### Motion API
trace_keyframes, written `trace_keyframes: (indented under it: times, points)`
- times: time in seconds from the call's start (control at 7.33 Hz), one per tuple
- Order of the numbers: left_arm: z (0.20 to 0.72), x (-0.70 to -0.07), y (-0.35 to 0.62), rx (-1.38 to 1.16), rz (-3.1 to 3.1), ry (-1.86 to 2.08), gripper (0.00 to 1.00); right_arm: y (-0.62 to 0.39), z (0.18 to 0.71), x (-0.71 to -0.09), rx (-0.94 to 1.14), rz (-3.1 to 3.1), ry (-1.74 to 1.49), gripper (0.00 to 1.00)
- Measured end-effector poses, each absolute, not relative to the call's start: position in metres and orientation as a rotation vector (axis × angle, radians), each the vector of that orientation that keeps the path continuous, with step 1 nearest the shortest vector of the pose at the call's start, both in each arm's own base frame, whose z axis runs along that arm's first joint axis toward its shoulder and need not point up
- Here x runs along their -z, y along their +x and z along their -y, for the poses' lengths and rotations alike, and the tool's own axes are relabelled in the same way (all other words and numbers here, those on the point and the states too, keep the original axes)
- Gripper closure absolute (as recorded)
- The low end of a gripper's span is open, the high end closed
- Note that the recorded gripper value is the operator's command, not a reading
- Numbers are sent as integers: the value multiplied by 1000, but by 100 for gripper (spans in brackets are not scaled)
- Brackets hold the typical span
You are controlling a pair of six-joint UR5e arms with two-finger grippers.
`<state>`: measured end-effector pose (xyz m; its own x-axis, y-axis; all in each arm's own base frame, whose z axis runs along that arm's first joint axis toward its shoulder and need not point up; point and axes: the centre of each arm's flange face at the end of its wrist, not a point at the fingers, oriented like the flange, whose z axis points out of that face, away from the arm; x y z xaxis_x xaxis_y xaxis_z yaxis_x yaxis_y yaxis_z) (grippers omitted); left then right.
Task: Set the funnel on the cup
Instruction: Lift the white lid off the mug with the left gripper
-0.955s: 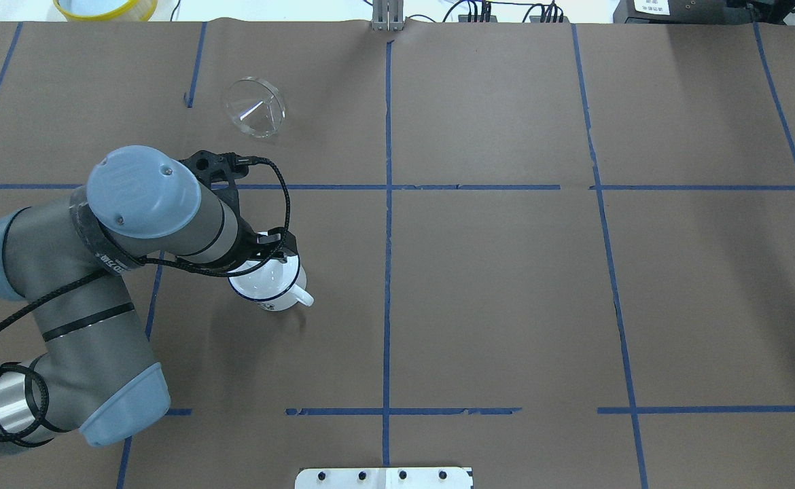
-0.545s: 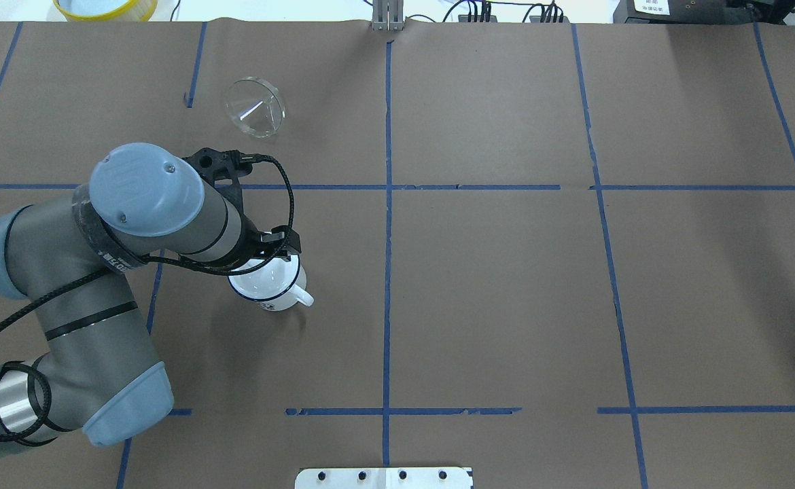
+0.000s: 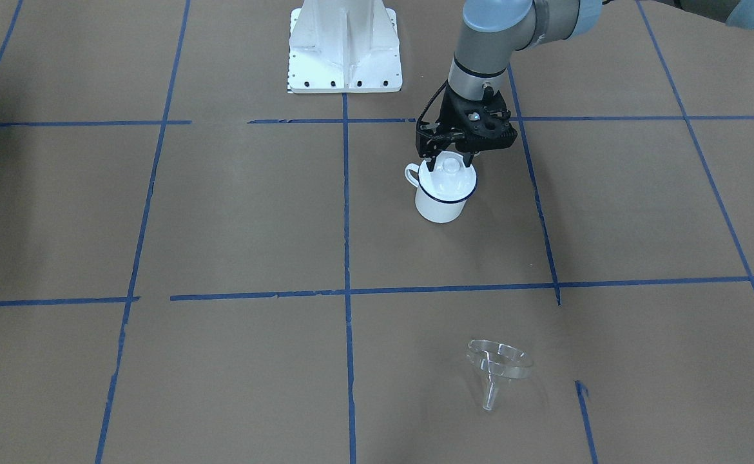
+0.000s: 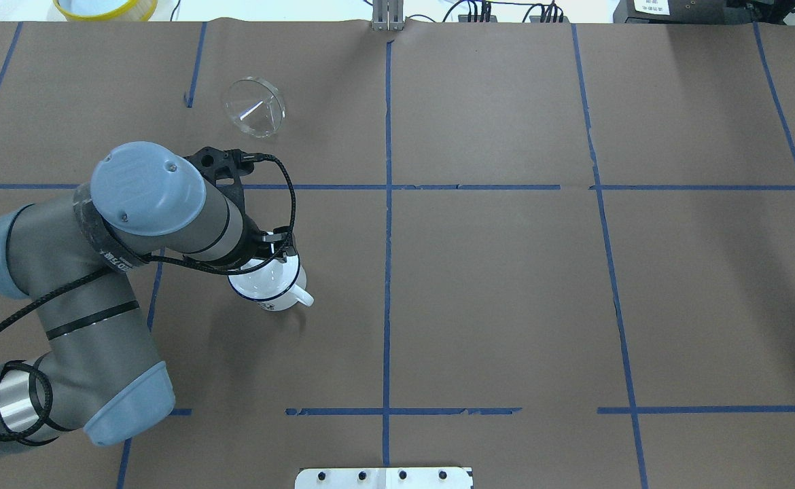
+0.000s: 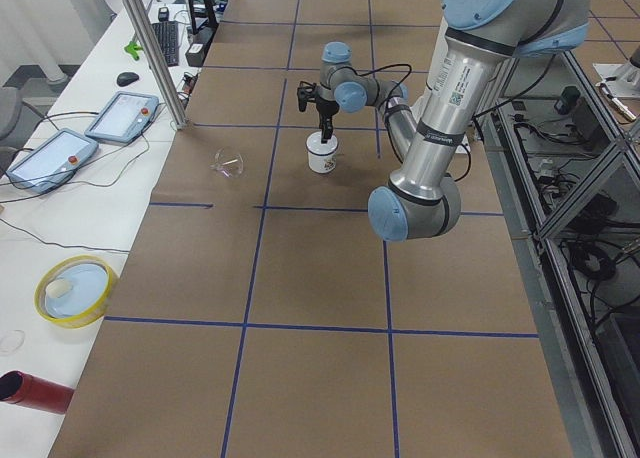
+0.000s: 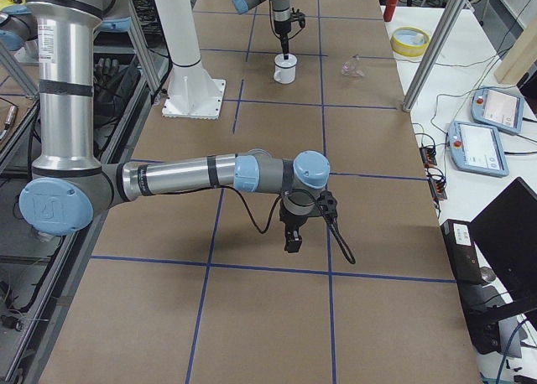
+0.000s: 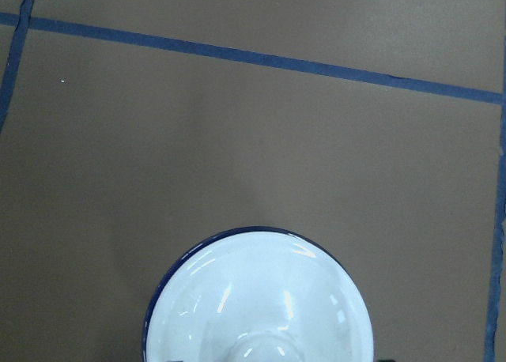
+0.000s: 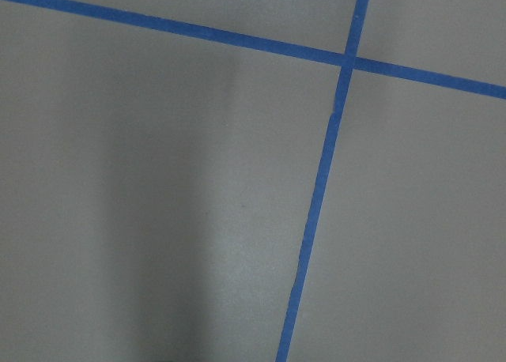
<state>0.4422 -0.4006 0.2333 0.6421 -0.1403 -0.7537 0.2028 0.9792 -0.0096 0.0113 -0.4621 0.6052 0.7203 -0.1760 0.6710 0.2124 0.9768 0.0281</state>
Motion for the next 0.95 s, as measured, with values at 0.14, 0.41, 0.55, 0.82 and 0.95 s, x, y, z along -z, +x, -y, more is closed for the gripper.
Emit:
trace_keyframes:
  times: [0.14, 0.41, 0.55, 0.82, 0.95]
  points:
    - [400, -232, 441, 192, -852, 80, 100, 11, 462, -605, 215, 736, -52, 0]
    - [395, -224, 430, 157, -840, 94, 100, 11, 462, -605, 215, 736, -52, 0]
    - [392, -217, 420, 143, -839, 104, 100, 11, 462, -605, 215, 736, -52, 0]
    - [391, -204, 392, 109, -859, 152, 100, 11, 462, -605, 214, 736, -53, 0]
    - [387, -208, 369, 54, -861, 196, 100, 11, 462, -605, 215, 736, -53, 0]
